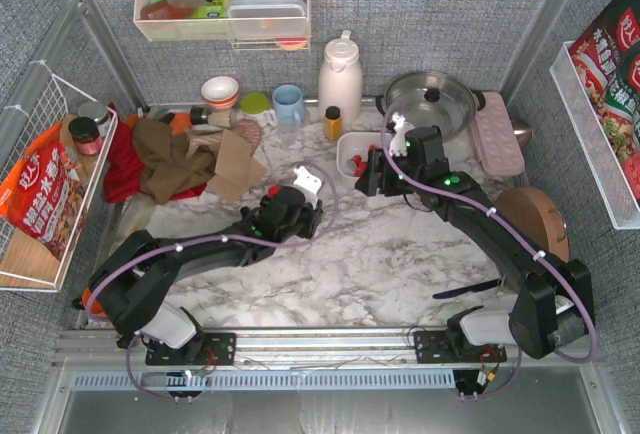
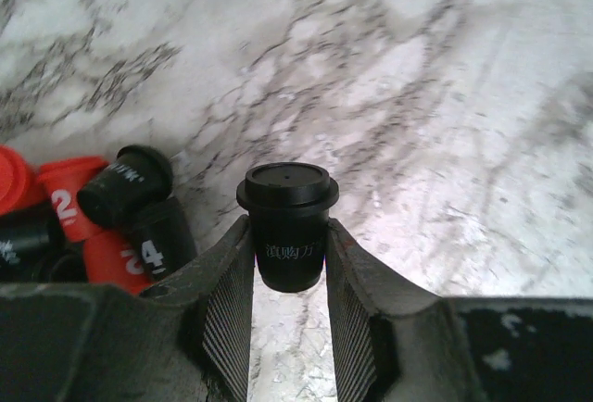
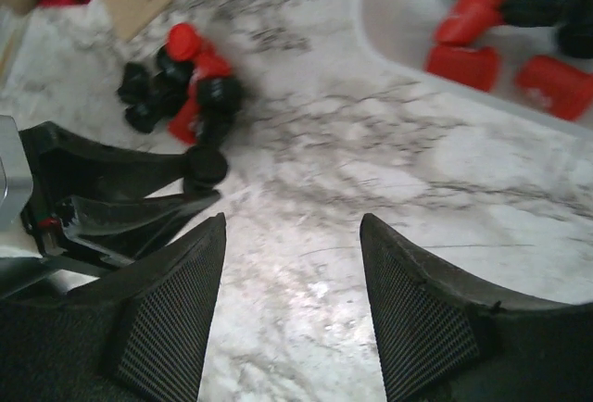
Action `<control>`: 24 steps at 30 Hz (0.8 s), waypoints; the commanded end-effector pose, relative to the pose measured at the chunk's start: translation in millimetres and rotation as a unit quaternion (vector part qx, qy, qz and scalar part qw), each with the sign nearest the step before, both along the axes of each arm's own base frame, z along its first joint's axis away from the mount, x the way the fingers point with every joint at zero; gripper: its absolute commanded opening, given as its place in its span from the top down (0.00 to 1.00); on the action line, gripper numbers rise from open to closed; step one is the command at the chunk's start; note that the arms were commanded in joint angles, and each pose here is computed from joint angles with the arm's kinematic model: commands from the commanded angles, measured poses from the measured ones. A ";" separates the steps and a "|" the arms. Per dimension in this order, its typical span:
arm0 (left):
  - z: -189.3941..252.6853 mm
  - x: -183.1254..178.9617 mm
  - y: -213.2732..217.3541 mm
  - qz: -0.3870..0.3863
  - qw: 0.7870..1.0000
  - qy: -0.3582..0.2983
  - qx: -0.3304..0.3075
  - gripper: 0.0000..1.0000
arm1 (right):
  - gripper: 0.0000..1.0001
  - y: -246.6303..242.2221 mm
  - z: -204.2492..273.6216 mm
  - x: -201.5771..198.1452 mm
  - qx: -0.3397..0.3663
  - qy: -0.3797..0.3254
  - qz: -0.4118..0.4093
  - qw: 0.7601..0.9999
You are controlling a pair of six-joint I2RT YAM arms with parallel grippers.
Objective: Mix the coffee capsules in the storage basket
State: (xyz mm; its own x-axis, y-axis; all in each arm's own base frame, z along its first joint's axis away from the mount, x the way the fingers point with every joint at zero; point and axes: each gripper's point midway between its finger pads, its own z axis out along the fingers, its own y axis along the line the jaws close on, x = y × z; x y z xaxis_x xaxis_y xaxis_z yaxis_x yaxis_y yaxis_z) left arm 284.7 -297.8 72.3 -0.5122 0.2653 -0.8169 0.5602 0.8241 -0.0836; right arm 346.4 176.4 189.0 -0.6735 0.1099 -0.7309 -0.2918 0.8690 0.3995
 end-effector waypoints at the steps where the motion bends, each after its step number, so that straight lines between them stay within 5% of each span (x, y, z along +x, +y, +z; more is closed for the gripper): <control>1: 51.5 -8.0 -31.9 -0.103 0.985 -0.120 -0.073 0.66 | 0.35 36.9 12.0 -26.5 0.041 0.016 0.071 0.997; 8: 88.7 -36.3 -46.3 -0.170 0.956 -0.217 -0.103 0.66 | 0.33 68.1 22.1 -50.3 0.063 0.023 0.128 0.989; 24: 120.3 -47.1 -53.4 -0.182 0.940 -0.258 -0.127 0.66 | 0.40 84.8 7.2 -74.1 0.075 0.055 0.158 0.983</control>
State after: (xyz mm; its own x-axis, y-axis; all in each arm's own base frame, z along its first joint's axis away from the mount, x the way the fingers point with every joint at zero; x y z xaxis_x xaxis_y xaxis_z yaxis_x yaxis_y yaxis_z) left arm 238.6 -345.9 170.9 0.0059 0.1700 -0.9854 0.8160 0.5688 0.1030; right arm 274.2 258.3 195.6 -0.7636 -0.0158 -0.6455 -0.4796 0.6833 0.5506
